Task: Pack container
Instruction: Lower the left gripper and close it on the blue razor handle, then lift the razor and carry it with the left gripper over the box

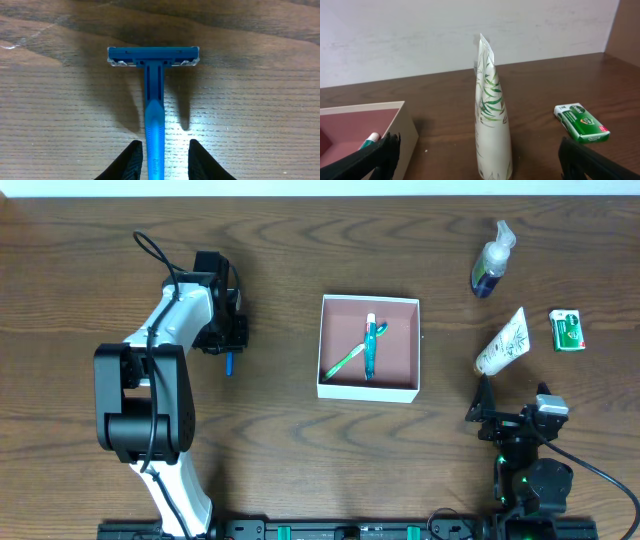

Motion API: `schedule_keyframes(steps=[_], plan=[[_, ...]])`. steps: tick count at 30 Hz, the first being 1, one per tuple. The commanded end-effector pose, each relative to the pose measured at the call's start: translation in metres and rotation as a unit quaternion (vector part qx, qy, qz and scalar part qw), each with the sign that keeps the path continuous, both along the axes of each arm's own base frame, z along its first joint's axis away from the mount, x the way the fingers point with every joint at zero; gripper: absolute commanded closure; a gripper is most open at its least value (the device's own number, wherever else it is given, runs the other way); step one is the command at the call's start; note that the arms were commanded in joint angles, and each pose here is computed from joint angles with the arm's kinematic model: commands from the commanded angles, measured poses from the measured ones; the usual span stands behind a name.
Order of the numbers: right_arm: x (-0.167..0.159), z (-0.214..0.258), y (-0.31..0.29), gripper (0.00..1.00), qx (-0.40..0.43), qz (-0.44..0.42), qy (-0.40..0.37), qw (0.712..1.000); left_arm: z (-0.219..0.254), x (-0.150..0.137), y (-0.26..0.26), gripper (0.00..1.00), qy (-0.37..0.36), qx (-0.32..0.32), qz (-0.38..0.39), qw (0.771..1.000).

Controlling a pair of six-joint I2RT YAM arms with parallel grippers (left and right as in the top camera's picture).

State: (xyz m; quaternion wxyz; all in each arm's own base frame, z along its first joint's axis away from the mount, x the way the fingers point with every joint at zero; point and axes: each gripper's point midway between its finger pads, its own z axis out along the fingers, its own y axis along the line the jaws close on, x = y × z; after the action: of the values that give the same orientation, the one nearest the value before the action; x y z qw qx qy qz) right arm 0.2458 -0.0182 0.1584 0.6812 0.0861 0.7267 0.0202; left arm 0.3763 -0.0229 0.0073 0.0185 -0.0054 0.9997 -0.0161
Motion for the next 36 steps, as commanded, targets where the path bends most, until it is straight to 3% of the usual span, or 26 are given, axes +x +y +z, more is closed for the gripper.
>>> schedule_keyframes(steps=[1,22,26,36], plan=[[0.0,-0.001,0.003,0.01,-0.005,0.007,0.001,1.0,-0.007,-0.004,0.004,0.69,0.012,0.01,-0.007,1.0],[0.0,-0.001,0.003,0.01,-0.005,0.007,0.001,1.0,-0.015,-0.012,0.005,0.7,0.021,0.01,-0.007,1.0],[0.0,-0.001,0.003,0.01,-0.005,0.007,0.001,1.0,-0.015,-0.011,0.005,0.94,0.019,0.01,-0.007,1.0],[0.0,-0.001,0.003,0.01,-0.005,0.007,0.001,1.0,-0.003,0.002,0.003,0.94,-0.002,0.007,-0.007,1.0]])
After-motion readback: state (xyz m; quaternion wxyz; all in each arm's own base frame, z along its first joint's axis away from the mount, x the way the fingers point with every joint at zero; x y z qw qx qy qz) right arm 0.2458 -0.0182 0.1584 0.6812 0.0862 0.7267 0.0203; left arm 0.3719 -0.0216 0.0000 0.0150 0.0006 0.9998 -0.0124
